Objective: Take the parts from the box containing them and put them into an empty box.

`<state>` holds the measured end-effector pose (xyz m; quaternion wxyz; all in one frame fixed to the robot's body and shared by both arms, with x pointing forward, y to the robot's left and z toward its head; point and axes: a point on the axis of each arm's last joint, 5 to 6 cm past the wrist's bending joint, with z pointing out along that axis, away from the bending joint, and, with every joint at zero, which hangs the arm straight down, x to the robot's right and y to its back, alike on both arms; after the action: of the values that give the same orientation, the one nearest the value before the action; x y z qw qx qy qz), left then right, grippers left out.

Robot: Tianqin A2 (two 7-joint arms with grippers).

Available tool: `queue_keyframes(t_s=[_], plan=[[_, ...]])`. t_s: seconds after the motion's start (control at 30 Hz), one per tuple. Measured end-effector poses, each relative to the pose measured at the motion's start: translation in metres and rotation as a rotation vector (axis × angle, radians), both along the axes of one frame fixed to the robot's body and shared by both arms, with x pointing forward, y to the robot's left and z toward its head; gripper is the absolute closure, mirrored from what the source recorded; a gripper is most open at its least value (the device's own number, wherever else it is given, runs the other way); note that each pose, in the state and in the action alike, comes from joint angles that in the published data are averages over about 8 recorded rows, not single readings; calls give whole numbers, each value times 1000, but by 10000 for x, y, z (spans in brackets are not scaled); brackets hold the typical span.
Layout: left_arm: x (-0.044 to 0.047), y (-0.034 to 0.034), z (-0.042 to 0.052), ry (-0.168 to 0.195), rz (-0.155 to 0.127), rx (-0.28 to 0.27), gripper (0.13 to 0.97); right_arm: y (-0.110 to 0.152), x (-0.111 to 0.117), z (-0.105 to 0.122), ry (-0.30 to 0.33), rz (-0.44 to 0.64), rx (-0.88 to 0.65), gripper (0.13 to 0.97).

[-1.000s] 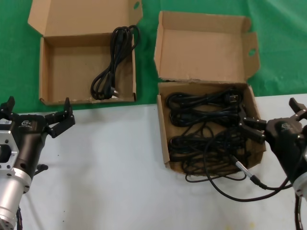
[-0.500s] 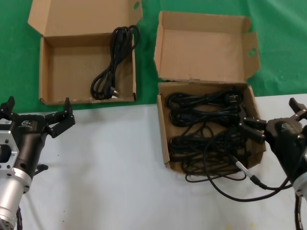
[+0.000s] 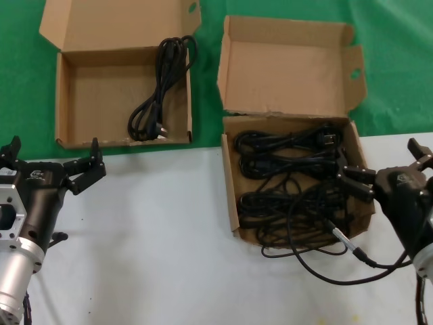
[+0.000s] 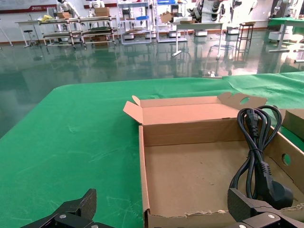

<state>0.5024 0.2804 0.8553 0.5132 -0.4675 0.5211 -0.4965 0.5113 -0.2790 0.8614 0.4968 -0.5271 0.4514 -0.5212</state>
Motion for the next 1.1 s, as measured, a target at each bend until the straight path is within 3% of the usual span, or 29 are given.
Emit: queue_keyframes(t_s=[1.1], plan=[[0, 0, 0, 0, 0, 0, 132, 0, 0, 0, 0, 0, 0, 130]])
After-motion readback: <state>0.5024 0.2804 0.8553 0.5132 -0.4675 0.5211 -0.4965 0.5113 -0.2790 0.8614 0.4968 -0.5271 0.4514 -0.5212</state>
